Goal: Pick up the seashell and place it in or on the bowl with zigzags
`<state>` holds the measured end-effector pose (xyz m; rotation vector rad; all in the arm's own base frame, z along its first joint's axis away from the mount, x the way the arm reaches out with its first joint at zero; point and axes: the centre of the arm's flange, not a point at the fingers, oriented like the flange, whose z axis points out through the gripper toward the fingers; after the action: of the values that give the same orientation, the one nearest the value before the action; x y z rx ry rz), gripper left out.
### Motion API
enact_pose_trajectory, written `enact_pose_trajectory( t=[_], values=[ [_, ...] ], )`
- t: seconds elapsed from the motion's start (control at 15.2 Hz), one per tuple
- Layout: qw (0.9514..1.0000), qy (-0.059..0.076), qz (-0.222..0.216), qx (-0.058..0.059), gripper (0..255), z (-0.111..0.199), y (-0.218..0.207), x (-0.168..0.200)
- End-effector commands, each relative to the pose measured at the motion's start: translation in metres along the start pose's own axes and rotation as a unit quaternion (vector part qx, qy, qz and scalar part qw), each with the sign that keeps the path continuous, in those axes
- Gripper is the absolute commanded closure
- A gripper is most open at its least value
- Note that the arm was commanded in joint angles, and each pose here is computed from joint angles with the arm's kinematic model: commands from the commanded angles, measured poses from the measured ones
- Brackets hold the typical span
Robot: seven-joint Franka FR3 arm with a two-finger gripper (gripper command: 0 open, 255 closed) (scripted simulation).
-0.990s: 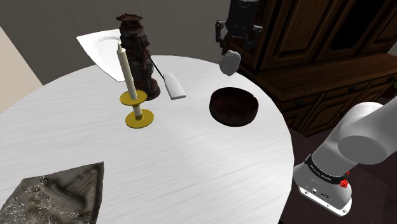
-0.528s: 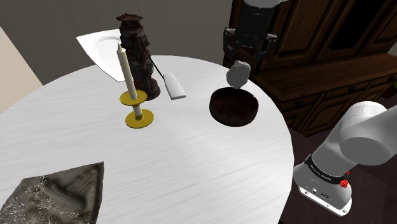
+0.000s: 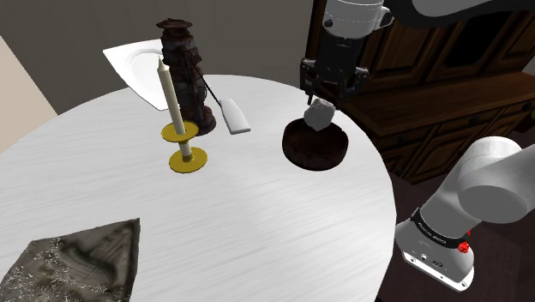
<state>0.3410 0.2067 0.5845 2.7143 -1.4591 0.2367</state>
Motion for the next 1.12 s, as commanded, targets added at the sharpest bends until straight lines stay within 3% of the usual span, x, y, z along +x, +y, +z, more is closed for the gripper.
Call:
enact_pose_trajectory(
  t=[0.0,0.4,0.92,0.99,1.06],
  values=[
    [1.0000,0.000,0.000,0.000,255,0.010,-0.001,-0.002],
    [1.0000,0.000,0.000,0.000,255,0.041,0.000,-0.007],
    [1.0000,0.000,0.000,0.000,255,0.041,0.000,-0.007],
    [1.0000,0.000,0.000,0.000,0,0.041,0.000,-0.007],
    [1.0000,0.000,0.000,0.000,0,0.041,0.000,-0.007]
  ],
)
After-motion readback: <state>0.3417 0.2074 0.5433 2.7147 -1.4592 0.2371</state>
